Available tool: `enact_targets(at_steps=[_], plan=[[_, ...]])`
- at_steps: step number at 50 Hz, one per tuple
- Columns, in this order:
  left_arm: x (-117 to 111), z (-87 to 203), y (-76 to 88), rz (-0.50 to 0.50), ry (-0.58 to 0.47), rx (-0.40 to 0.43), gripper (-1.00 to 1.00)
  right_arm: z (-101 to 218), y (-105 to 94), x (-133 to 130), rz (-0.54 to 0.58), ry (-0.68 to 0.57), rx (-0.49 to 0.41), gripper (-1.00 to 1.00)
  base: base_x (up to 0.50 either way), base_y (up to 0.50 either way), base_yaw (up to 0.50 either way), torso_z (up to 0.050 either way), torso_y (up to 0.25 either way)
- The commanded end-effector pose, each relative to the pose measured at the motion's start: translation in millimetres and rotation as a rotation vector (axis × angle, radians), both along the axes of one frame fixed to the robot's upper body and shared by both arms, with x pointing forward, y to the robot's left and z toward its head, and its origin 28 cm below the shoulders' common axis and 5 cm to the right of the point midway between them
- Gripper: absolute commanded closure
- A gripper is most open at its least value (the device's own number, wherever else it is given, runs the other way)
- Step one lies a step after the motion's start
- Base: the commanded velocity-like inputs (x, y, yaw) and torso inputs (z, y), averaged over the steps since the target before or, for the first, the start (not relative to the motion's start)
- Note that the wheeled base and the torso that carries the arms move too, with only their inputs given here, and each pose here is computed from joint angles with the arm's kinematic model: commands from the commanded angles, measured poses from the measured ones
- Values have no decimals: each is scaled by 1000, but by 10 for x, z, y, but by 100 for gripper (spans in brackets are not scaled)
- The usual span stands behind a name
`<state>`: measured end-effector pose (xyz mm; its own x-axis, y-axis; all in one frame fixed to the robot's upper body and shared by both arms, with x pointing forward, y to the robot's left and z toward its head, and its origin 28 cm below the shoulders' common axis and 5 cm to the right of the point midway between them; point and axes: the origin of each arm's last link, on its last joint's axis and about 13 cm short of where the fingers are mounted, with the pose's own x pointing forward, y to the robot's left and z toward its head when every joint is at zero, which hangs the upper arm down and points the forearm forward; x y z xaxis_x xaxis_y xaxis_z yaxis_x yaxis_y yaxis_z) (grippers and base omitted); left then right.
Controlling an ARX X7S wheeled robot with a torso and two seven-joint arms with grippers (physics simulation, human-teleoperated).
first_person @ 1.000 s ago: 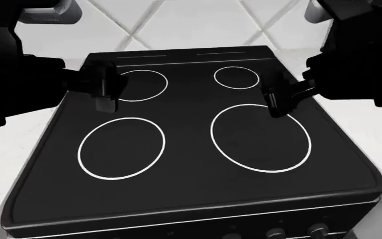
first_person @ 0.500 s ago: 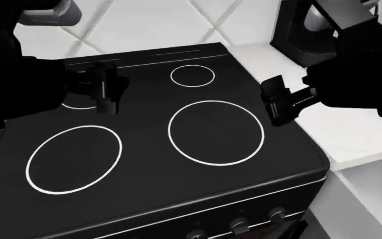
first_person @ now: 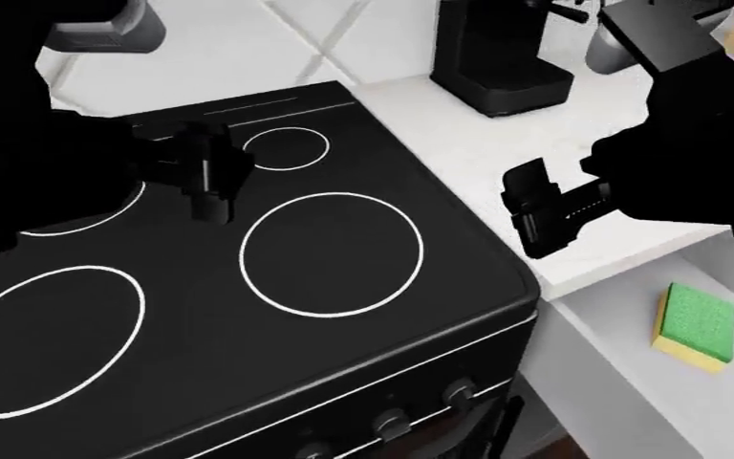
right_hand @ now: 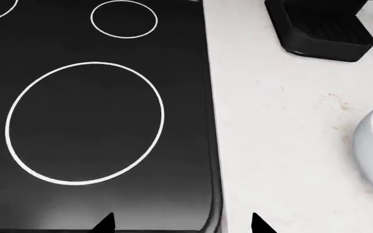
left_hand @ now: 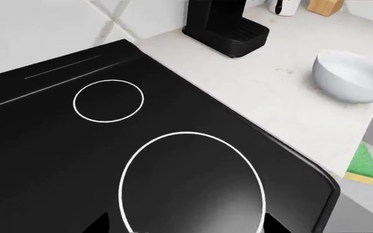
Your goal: Place the bar in the bowl and close the drawer.
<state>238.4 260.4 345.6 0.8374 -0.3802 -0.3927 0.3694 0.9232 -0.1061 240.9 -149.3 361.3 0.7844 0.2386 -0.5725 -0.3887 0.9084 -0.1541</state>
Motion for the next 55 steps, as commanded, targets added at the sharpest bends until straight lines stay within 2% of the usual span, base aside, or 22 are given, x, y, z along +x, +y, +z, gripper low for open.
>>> enact_targets(at_steps=[1, 55], plan=[[2, -4, -5, -3, 1, 1, -100, -4, 0, -17, 4, 3, 1, -100, 0, 0, -500, 0, 0], [-28, -13, 0, -8, 1, -5, -100, -45, -2, -74, 22, 24, 28, -100, 0, 0, -500, 0, 0]])
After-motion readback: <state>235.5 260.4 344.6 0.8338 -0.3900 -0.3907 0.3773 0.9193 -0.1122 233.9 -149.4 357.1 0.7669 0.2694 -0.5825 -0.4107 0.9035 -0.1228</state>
